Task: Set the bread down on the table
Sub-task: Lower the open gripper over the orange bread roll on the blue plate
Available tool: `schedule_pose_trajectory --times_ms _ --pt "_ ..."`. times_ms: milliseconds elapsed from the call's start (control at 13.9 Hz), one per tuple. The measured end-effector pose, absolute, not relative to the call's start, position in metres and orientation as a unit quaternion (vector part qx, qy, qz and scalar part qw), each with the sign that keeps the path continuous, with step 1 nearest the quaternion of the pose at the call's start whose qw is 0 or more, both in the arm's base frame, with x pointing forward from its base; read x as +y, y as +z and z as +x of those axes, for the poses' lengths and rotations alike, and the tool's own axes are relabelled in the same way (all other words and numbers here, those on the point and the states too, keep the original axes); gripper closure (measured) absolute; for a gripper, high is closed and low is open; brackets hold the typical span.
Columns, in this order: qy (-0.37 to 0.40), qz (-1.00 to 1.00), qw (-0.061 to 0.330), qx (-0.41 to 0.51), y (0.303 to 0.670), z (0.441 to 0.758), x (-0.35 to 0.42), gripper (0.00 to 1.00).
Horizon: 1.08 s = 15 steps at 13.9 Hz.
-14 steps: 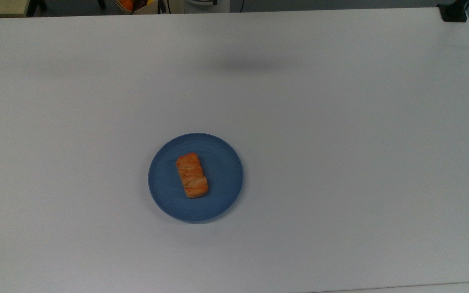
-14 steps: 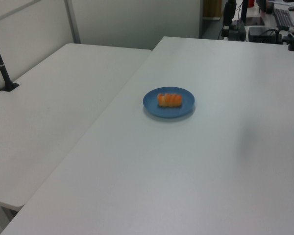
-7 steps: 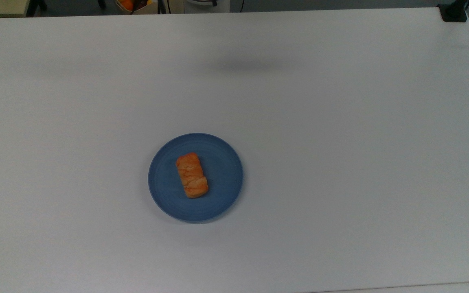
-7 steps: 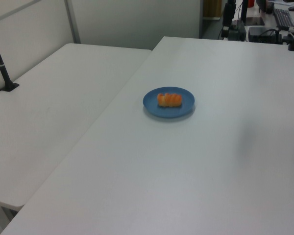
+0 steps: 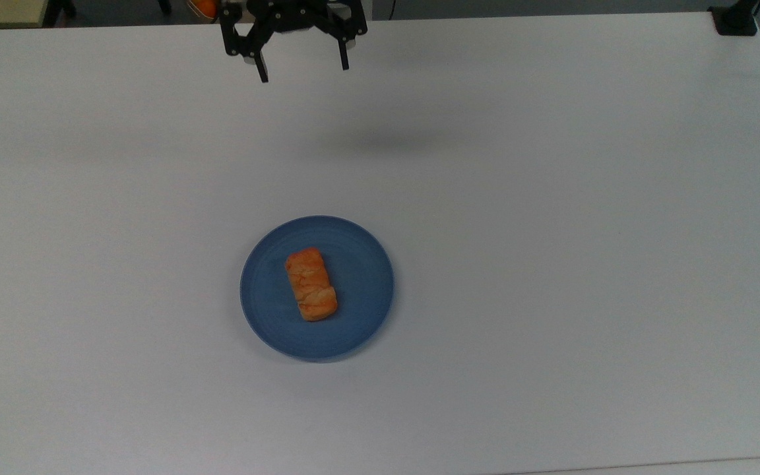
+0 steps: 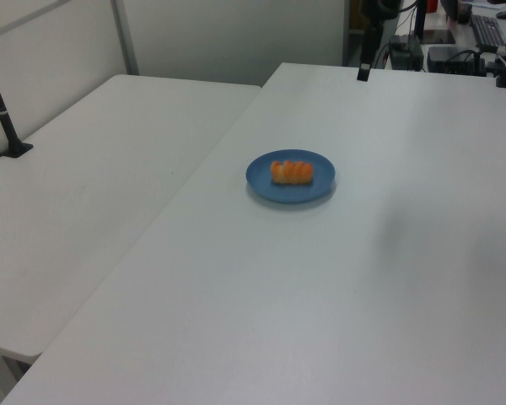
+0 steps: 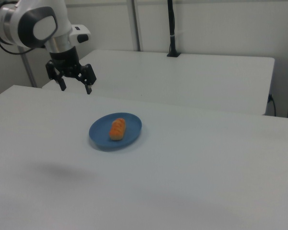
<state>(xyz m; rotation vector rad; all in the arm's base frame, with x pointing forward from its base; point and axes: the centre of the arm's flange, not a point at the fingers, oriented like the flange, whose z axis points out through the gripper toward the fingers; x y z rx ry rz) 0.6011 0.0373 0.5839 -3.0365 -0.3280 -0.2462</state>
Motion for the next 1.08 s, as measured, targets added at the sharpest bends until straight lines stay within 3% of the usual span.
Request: schedule_pose_trajectory --times_ms 359,719,1078 --pt "-0.122 -0.984 0.031 -0.123 0.544 0.638 0.035 0.00" --pt "-0.149 -0.981 0.023 -0.124 0.479 0.676 0.036 0.00" --pt "-0.146 -0.981 0.021 -0.124 0.426 0.693 0.037 0.00"
